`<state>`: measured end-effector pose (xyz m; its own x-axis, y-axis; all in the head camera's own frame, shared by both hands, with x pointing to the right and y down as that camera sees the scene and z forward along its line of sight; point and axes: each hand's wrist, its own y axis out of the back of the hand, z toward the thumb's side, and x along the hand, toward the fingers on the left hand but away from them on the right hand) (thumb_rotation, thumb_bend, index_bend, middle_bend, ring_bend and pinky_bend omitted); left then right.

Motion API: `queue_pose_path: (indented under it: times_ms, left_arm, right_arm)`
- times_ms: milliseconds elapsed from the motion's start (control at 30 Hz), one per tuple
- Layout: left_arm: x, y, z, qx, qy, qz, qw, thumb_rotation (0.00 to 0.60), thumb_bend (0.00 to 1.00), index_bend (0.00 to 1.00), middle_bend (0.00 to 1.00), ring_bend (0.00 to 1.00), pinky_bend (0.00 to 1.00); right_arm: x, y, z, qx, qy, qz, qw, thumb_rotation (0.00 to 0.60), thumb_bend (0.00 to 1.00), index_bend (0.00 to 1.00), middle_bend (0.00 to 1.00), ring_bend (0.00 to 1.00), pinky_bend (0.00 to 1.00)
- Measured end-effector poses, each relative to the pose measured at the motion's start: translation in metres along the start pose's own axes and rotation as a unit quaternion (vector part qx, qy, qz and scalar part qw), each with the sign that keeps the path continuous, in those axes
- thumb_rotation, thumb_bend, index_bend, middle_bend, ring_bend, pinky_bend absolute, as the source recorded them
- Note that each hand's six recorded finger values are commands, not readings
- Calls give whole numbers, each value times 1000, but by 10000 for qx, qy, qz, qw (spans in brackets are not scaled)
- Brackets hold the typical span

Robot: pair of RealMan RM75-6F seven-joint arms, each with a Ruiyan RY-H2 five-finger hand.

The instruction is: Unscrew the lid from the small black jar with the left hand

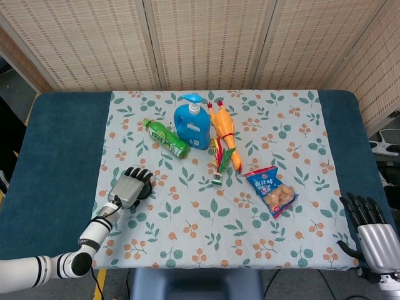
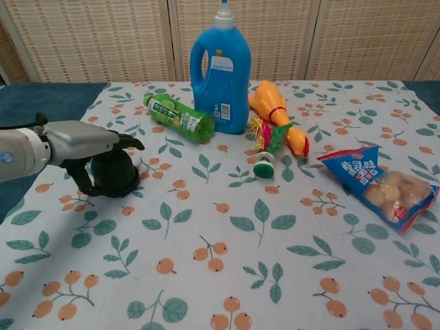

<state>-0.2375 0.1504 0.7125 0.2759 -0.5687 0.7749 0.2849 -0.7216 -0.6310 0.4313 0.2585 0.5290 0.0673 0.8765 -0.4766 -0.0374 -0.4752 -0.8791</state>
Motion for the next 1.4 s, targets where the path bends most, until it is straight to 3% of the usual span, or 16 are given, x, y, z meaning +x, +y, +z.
queue_pose_path:
  times_ms: [267, 533, 733, 800, 867, 967, 1233, 1400]
  left_arm:
    - [8, 6, 14, 49, -178, -63, 9998, 600, 356, 0, 0, 0, 127]
    - [16, -1, 6, 264, 130, -444, 9986, 600, 358, 7, 0, 0, 156]
    - [16, -6, 0, 647, 348, -639, 9953, 600, 352, 171, 18, 0, 223]
    - [16, -8, 1, 688, 346, -628, 9951, 600, 351, 242, 81, 20, 296]
    - [17, -8, 3, 730, 317, -577, 9952, 600, 354, 355, 193, 104, 431]
    - [17, -8, 7, 767, 242, -487, 9956, 600, 353, 470, 328, 219, 537]
    - [18, -8, 9, 752, 110, -245, 9968, 600, 398, 578, 551, 426, 625]
    - [14, -5, 6, 725, 90, 15, 9973, 600, 444, 643, 624, 504, 707]
  right_arm:
    - [-1, -3, 1, -25, 16, 91, 10000, 600, 65, 0, 0, 0, 0]
    - [2, -3, 3, -112, 113, 203, 9997, 600, 65, 0, 0, 0, 0]
    - [2, -4, 5, -137, 154, 246, 9995, 600, 65, 0, 0, 0, 0]
    - [2, -4, 4, -135, 147, 247, 9995, 600, 65, 0, 0, 0, 0]
    - [2, -4, 4, -135, 139, 246, 9995, 600, 65, 0, 0, 0, 0]
    - [3, -3, 4, -143, 137, 234, 9995, 600, 65, 0, 0, 0, 0]
    - [2, -4, 4, -141, 135, 264, 9995, 600, 65, 0, 0, 0, 0]
    - [2, -4, 4, -145, 127, 251, 9995, 600, 65, 0, 0, 0, 0]
